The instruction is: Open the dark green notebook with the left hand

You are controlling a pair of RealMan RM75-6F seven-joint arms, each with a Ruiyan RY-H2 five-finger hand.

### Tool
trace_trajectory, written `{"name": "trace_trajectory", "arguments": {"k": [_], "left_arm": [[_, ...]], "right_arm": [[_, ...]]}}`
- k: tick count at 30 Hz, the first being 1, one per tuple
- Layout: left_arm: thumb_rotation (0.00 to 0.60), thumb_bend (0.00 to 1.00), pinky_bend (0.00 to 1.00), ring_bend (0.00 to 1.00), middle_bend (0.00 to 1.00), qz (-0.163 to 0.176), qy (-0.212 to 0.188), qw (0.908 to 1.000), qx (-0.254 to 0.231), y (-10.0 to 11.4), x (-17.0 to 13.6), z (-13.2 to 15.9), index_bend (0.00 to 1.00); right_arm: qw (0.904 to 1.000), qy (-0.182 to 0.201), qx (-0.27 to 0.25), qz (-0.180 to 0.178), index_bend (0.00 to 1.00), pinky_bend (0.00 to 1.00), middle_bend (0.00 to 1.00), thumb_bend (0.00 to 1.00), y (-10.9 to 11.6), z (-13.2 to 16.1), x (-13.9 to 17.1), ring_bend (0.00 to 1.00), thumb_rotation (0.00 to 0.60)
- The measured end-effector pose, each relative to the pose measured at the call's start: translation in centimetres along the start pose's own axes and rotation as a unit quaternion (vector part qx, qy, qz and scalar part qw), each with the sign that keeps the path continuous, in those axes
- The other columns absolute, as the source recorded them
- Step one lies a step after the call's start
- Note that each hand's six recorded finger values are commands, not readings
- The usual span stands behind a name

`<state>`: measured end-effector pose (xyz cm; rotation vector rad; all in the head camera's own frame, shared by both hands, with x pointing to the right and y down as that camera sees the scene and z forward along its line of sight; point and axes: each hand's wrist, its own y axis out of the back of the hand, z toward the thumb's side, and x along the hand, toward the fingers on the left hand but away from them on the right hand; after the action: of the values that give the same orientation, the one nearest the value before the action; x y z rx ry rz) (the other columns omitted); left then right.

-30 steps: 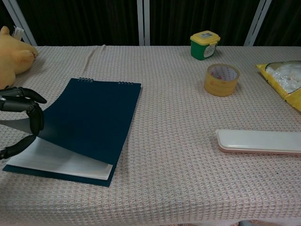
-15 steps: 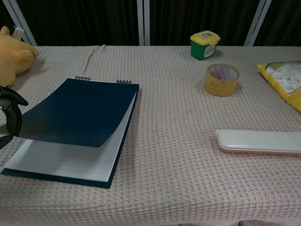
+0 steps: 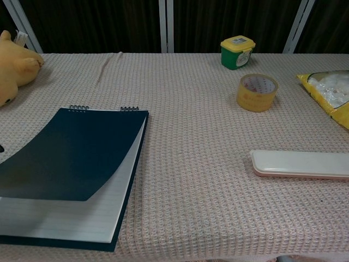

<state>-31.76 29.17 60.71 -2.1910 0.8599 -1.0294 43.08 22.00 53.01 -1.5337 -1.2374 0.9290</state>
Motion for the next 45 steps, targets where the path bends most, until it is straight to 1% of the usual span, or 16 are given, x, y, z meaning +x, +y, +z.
{"name": "trace_trajectory", "arguments": {"k": [5,9,13,17,21,27,31,34,36,39,40,42,44,45], "left_arm": [[0.600,0.39,0.36,0.27,0.52,0.018,-0.002,0.9998,0.004,1.3,0.7,0.3,0.67],[0.600,0.39,0.36,0.27,0.52,0.044,-0.017,0.9989,0.001,3.3,2.6,1.0,0.67],[0.600,0.39,0.36,0.27,0.52,0.076,-0.030,0.9966,0.004,6.3,6.0,2.0,0.67],[0.600,0.39,0.36,0.27,0.52,0.099,-0.025,0.9947,0.007,8.9,9.9,2.4,0.66],[0.600,0.41,0.36,0.27,0.50,0.112,-0.004,0.9936,0.002,11.0,14.1,2.2,0.65],[0.600,0.42,0.36,0.27,0.50,0.120,0.041,0.9917,-0.017,13.6,21.8,0.9,0.65],[0.600,0.42,0.36,0.27,0.50,0.130,0.078,0.9883,-0.014,15.8,26.9,-0.8,0.65],[0.600,0.42,0.36,0.27,0.50,0.142,0.099,0.9849,-0.010,17.6,30.2,-1.7,0.64],[0.600,0.41,0.35,0.27,0.50,0.152,0.110,0.9823,-0.007,18.6,31.9,-2.2,0.64],[0.600,0.40,0.34,0.26,0.44,0.165,0.127,0.9781,-0.002,19.7,34.1,-3.0,0.58],[0.600,0.39,0.33,0.25,0.40,0.167,0.134,0.9768,0.000,20.0,34.8,-3.4,0.54],[0.600,0.35,0.29,0.18,0.28,0.166,0.145,0.9755,0.002,20.0,35.8,-3.9,0.42],[0.600,0.23,0.24,0.08,0.08,0.152,0.155,0.9762,0.002,19.6,36.6,-4.6,0.21],[0.600,0.20,0.22,0.06,0.04,0.143,0.158,0.9770,0.000,19.3,36.8,-4.7,0.15]], "right_arm": [[1.0000,0.002,0.000,0.002,0.00,0.00,0.00,0.33,-0.2,0.1,0.0,0.00,0.600],[1.0000,0.005,0.000,0.003,0.00,0.00,0.00,0.33,-0.3,0.3,-0.2,0.00,0.600],[1.0000,0.007,0.002,0.002,0.00,0.00,0.00,0.33,-0.3,0.4,-0.5,0.00,0.600],[1.0000,0.007,0.002,0.002,0.00,0.00,0.00,0.33,-0.3,0.5,-0.9,0.00,0.600],[1.0000,0.003,0.006,0.005,0.00,0.00,0.00,0.33,-0.4,0.3,-1.2,0.00,0.600],[0.9998,-0.008,0.012,0.011,0.00,0.00,0.00,0.33,-0.7,-0.4,-1.6,0.00,0.600],[0.9996,-0.018,0.016,0.016,0.00,0.00,0.00,0.33,-1.1,-0.9,-1.9,0.00,0.600],[0.9993,-0.026,0.018,0.018,0.00,0.00,0.00,0.33,-1.4,-1.2,-2.1,0.00,0.600],[0.9991,-0.033,0.018,0.022,0.00,0.00,0.00,0.33,-1.7,-1.5,-2.3,0.00,0.600],[0.9986,-0.040,0.019,0.027,0.00,0.00,0.00,0.33,-2.2,-1.9,-2.6,0.00,0.600],[0.9986,-0.041,0.019,0.029,0.00,0.00,0.00,0.33,-2.3,-2.0,-2.7,0.00,0.600],[0.9984,-0.040,0.018,0.034,0.00,0.00,0.00,0.33,-2.6,-2.1,-3.0,0.00,0.600],[0.9983,-0.040,0.018,0.037,0.00,0.00,0.00,0.33,-2.8,-2.2,-3.2,0.00,0.600],[0.9983,-0.040,0.018,0.039,0.00,0.00,0.00,0.33,-2.9,-2.2,-3.3,0.00,0.600]]}}
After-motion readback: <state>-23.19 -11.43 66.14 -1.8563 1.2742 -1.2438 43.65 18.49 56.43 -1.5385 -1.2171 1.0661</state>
